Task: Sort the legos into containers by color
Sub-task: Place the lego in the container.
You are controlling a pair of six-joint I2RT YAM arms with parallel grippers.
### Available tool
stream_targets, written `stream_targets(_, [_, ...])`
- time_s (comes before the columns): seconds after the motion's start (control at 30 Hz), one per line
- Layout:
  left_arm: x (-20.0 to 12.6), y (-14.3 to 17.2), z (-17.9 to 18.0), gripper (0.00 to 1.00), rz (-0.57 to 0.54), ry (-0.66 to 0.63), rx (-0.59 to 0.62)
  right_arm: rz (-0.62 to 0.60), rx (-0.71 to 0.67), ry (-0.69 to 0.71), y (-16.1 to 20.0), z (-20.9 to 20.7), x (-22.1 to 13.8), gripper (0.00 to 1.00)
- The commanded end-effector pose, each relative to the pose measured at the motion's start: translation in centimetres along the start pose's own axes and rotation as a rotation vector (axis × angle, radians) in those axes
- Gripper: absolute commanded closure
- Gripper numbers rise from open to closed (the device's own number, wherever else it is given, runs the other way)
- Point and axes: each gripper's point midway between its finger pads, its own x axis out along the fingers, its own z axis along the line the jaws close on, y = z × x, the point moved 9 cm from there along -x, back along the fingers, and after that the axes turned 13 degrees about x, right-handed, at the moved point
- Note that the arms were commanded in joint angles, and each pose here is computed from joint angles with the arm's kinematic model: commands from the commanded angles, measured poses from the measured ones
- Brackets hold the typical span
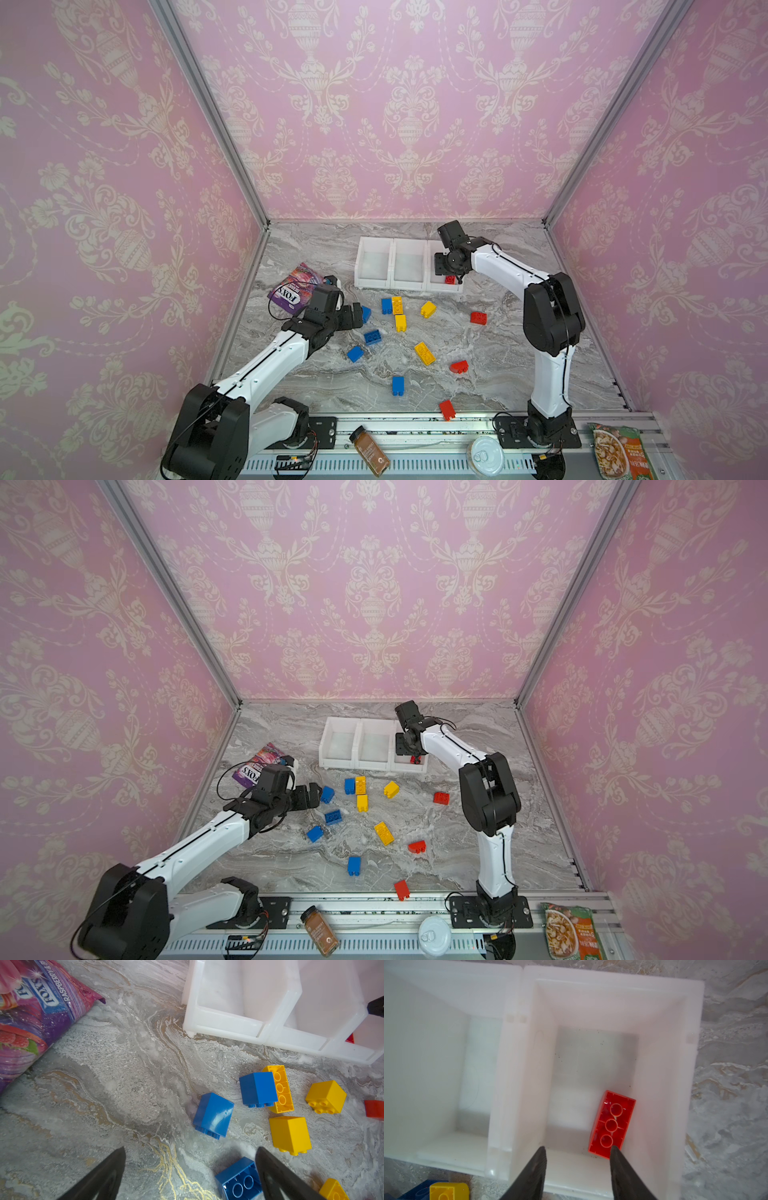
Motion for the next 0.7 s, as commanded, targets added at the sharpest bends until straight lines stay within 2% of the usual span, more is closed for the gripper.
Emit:
stream_targets(0.0, [-0.5,-0.4,-0.2,0.01,0.037,-0.023,0.048,-0.037,0.006,-0.058,0.0,0.6,-3.2,0.44])
stream_targets(0.23, [-0.3,-1.0,-0.7,0.02,0.128,0.004,0.111,-0.033,0.013,-0.145,2.0,0.5,-6.5,0.29])
stream_targets(0.3, [-0.5,-2.4,-1.1,0.03,0.130,0.020,0.139,-0.011,0.024,-0.179,2.9,0.2,-7.3,0.25])
stream_targets(0.67, [1.5,-4.2,-3.1,0.18,0.309,0.080,0.289,0.072,0.065,-0.291,7.4,-2.0,-10.9,0.15])
